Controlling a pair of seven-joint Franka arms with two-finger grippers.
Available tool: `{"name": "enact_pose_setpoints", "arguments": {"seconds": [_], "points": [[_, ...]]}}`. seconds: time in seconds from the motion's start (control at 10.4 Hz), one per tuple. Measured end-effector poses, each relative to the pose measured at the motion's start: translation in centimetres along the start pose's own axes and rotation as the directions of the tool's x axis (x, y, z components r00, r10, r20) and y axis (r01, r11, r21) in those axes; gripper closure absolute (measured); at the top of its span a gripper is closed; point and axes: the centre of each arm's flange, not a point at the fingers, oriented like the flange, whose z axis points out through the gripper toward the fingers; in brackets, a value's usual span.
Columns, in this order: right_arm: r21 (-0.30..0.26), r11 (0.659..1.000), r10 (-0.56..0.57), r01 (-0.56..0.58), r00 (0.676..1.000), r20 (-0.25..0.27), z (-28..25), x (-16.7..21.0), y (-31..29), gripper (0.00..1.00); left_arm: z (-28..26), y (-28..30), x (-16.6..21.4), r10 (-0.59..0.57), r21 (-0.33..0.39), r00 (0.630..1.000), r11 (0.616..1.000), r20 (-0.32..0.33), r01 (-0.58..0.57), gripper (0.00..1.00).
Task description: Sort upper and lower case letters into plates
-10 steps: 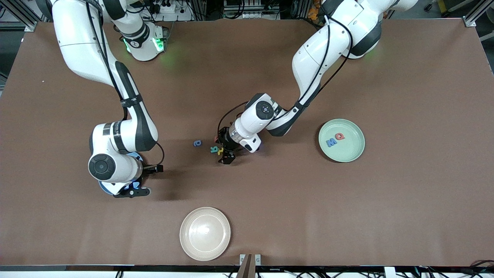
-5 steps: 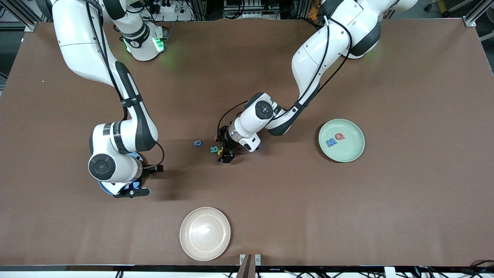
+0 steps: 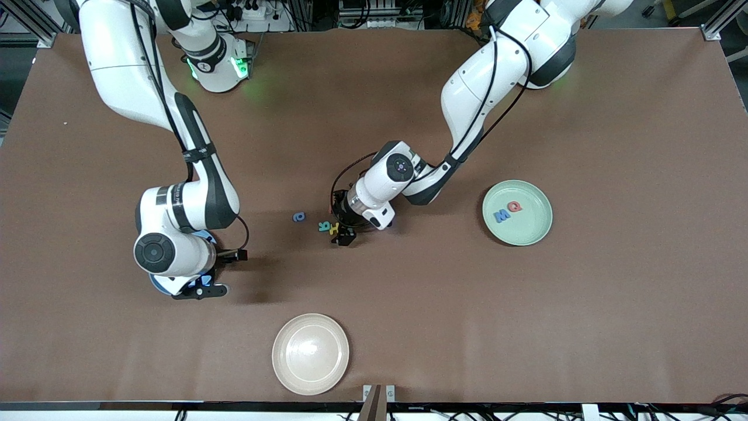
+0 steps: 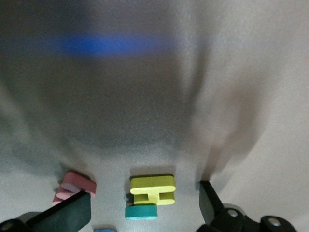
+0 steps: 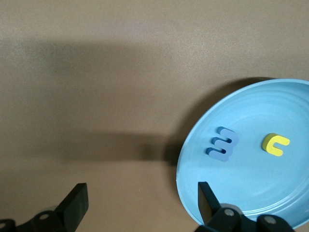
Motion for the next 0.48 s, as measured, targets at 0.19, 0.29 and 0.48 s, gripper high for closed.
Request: {"name": "enact_pose_setpoints", "arguments": {"seconds": [0.19, 0.29, 0.48], "points": [[0.000, 1.000, -0.001, 0.001, 1.000, 0.000, 0.0, 0.0, -0.1, 0.00, -0.1, 0.3, 0.1, -0.030, 0.004, 1.000, 1.000, 0.008, 0.030, 0.00], [0.000, 1.000, -0.001, 0.001, 1.000, 0.000, 0.0, 0.0, -0.1, 0.00, -0.5, 1.1, 0.4, -0.074, 0.016, 0.997, 0.997, 0.018, 0.074, 0.00], [0.000, 1.000, -0.004, 0.004, 1.000, 0.000, 0.0, 0.0, -0.3, 0.00, -2.1, 4.2, 1.8, -0.146, 0.053, 0.989, 0.988, 0.034, 0.144, 0.00]]}}
